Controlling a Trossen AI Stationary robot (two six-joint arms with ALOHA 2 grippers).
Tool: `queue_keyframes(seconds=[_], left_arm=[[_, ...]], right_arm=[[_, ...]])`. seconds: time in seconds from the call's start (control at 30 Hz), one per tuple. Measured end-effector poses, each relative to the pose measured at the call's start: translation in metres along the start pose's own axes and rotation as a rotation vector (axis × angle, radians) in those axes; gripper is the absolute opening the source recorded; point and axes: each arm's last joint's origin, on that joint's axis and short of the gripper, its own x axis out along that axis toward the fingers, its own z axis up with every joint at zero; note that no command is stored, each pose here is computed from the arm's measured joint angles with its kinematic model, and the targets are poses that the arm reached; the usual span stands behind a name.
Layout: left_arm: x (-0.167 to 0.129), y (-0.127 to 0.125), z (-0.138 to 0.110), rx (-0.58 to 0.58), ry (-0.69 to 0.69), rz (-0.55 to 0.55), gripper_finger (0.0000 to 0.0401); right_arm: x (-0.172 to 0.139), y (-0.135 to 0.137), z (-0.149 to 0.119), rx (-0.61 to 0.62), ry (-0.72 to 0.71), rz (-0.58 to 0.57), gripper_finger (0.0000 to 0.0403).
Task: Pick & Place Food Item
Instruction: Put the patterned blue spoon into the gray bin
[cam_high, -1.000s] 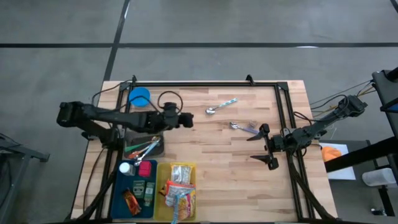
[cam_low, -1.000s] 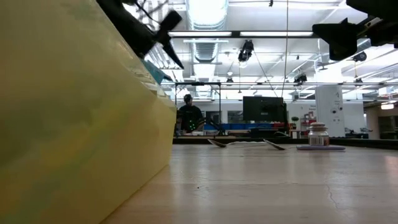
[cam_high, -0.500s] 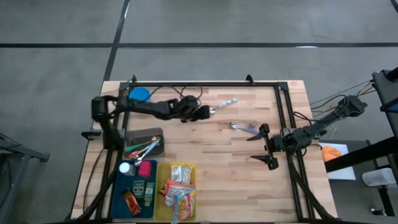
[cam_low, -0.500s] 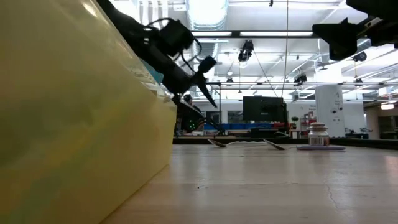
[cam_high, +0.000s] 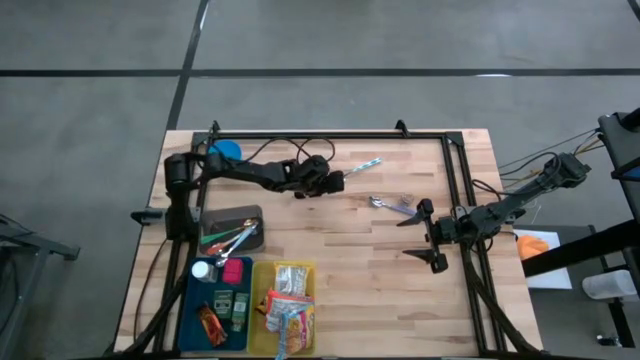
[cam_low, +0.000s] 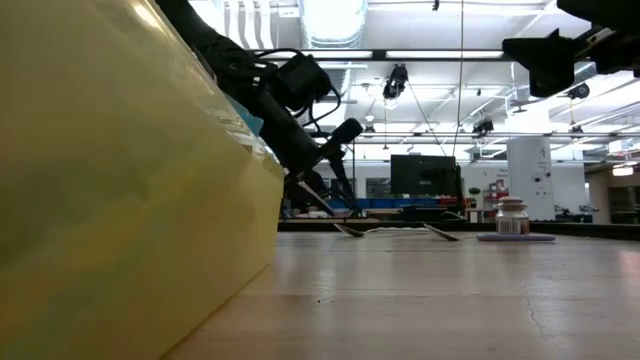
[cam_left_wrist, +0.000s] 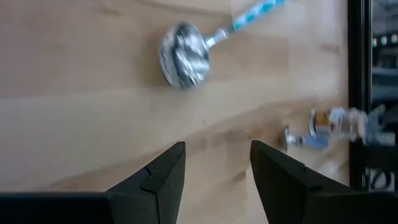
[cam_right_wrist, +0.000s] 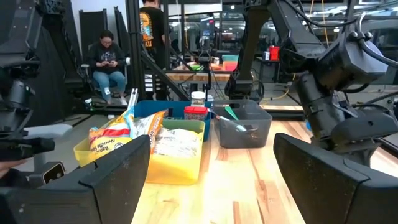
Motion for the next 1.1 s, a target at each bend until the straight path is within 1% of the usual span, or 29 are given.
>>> queue_keyframes(seconds=[0.17,0.3,0.43,0.53,0.8,0.93,1.1], left_arm=[[0.000,0.001,0.004,-0.022,-0.077,0.026,0.0182],[0.002,0.004,0.008,-0.040,-0.083,0.033,0.0182],[0.012,0.011,0.007,-0.066,-0.074,0.051,0.0182],[0.019,0.015,0.010,-0.076,-0.058,0.040,0.0182],[0.033,0.024,0.020,-0.098,-0.080,0.021,0.0182],[0.040,0.027,0.023,-0.105,-0.080,-0.008,0.0182],[0.040,0.024,0.026,-0.102,-0.084,-0.013,0.0182]], right_arm=[[0.000,0.000,0.000,0.000,0.000,0.000,0.0338],[0.000,0.000,0.000,0.000,0.000,0.000,0.0338],[0.000,0.000,0.000,0.000,0.000,0.000,0.0338],[0.000,0.000,0.000,0.000,0.001,0.000,0.0338],[0.000,0.000,0.000,0.000,0.000,0.000,0.0338],[0.000,0.000,0.000,0.000,0.000,0.000,0.0338],[0.000,0.000,0.000,0.000,0.001,0.000,0.0338]])
